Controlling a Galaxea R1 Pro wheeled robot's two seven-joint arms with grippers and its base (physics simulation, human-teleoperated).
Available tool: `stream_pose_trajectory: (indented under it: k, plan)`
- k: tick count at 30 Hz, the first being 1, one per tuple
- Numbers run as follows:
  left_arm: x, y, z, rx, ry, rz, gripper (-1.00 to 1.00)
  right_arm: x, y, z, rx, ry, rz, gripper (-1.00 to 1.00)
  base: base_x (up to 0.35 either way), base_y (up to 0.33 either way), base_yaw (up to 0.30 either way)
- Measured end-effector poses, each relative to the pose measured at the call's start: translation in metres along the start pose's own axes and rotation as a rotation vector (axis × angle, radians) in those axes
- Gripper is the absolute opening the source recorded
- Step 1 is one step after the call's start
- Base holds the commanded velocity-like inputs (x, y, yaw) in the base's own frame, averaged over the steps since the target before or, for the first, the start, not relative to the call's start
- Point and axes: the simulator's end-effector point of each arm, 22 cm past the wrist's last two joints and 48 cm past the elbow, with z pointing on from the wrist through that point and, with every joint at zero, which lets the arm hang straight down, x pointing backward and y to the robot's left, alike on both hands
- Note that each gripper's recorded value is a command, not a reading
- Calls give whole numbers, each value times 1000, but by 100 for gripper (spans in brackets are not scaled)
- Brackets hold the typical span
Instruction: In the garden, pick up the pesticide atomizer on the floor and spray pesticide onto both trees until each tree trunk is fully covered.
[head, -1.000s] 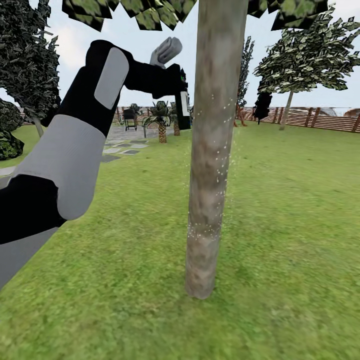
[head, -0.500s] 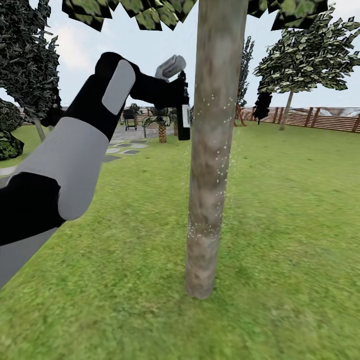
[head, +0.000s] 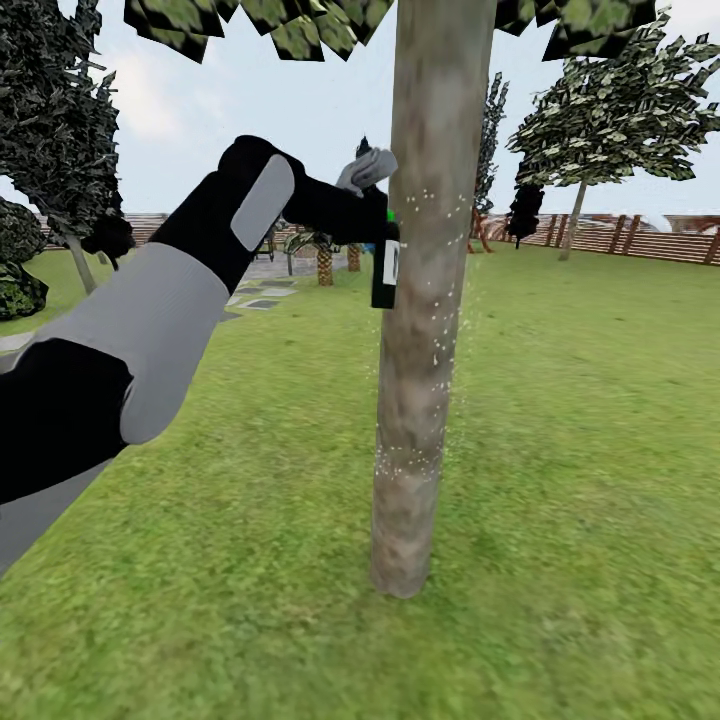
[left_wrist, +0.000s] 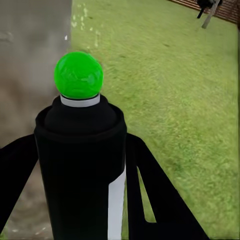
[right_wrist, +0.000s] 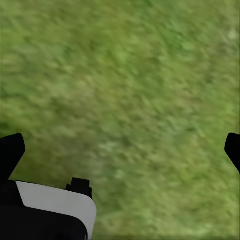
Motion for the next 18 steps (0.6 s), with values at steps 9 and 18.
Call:
stream_pose_trajectory:
  k: [9, 18]
  plan:
    - [54, 34, 22, -116, 158, 51, -100, 0, 0, 0, 0, 0, 1, 100, 0, 0, 0]
    - [28, 15, 16, -81, 83, 76, -100, 0, -1, 0, 1, 0, 1, 100, 0, 0, 0]
